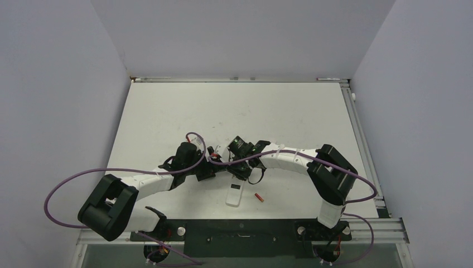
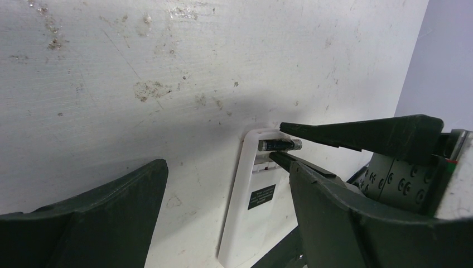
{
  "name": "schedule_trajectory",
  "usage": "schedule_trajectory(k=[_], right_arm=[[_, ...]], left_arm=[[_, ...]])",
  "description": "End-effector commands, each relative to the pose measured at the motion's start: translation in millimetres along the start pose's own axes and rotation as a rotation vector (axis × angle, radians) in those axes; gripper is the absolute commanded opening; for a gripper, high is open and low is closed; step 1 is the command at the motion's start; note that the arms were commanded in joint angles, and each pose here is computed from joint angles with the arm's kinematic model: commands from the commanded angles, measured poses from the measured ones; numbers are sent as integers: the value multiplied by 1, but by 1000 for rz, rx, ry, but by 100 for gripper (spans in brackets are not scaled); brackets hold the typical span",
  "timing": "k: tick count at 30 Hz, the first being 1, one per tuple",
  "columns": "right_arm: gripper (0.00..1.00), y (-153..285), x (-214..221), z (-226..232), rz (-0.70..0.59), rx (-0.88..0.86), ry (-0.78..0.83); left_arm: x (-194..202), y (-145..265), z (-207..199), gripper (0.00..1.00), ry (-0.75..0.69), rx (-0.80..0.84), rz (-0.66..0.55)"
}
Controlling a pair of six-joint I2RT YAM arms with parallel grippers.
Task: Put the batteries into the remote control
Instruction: Load the battery into the remote control.
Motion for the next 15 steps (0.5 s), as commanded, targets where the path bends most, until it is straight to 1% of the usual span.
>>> schedule_trajectory(k=[1,10,13,15], right_arm=[[26,3,-19,0,-63,-12,11],[11,0,-19,1,-61,-26,12],[12,1,-19,1,-63,-25,12],[16,1,-19,1,-65,-23,12]], left_arm=[[12,-1,18,79,7,-69,42],[13,-1,18,79,7,-68,43],[13,-1,18,79,8,-68,43],[12,-1,18,79,8,-67,42]])
Point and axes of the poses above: each gripper's point midway between its finger pads, its own y axis back along the fingers, its own z axis along the line the jaws close on, x = y × z, the point moved 6 cm from there along y, back along the fingers, and after that the axes turned 6 degrees about -y, right-handed, at the moved point
